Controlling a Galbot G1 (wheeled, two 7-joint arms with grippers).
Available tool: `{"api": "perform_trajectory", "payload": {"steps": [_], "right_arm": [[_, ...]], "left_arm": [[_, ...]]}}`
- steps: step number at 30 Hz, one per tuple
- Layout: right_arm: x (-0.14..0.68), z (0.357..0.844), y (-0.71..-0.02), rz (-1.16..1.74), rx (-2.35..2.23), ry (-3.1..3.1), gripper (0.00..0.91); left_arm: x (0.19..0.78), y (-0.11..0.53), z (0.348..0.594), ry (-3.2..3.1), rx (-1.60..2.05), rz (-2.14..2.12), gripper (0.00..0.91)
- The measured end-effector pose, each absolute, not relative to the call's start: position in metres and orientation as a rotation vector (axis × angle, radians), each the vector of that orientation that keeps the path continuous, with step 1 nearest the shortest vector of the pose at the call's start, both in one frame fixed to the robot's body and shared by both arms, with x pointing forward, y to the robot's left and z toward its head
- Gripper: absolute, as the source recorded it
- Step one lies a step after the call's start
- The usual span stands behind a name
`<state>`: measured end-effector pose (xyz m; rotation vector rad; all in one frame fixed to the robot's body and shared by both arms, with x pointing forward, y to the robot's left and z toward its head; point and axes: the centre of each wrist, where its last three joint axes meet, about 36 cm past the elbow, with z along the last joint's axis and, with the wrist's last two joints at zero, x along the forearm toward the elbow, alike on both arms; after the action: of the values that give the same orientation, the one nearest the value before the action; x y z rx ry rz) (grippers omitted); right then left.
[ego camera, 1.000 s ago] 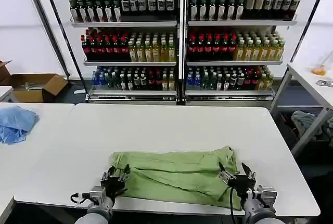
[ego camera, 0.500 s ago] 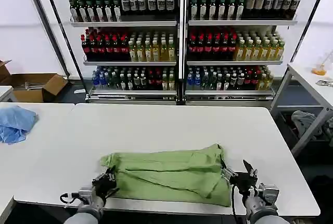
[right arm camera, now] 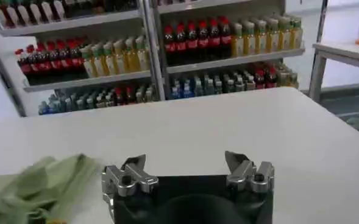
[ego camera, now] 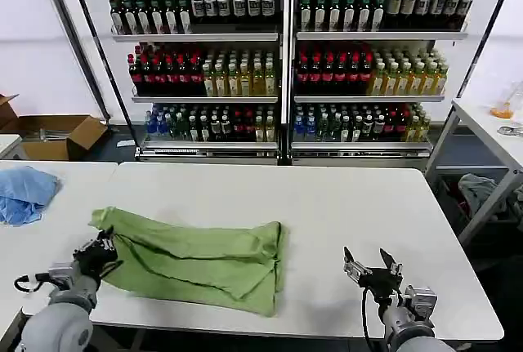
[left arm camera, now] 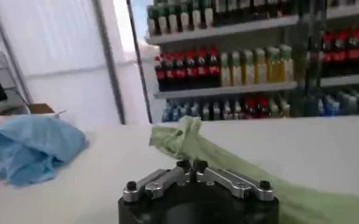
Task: Fold and organize the clothes.
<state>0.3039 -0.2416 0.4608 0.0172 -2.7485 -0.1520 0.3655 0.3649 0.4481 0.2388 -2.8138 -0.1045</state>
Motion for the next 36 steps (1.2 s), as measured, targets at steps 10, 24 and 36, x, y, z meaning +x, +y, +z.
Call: {"api": "perform_trajectory", "payload": {"steps": [10, 24, 36], "right_arm": [[0.302, 0.463, -0.243, -0.148, 0.01, -2.753, 0.907], [0.301, 0.464, -0.246, -0.144, -0.005, -2.758, 0.907], [0.3, 0.463, -0.243, -0.145, 0.002, -2.754, 0.907]], "left_arm": [[0.36, 0.323, 0.48, -2.814, -0.068, 0.355, 0.02], [0.365, 0.236, 0.457, -2.588, -0.42, 0.836, 0.06], [0.378, 0.182, 0.428, -2.459, -0.56, 0.886, 0.907]]}}
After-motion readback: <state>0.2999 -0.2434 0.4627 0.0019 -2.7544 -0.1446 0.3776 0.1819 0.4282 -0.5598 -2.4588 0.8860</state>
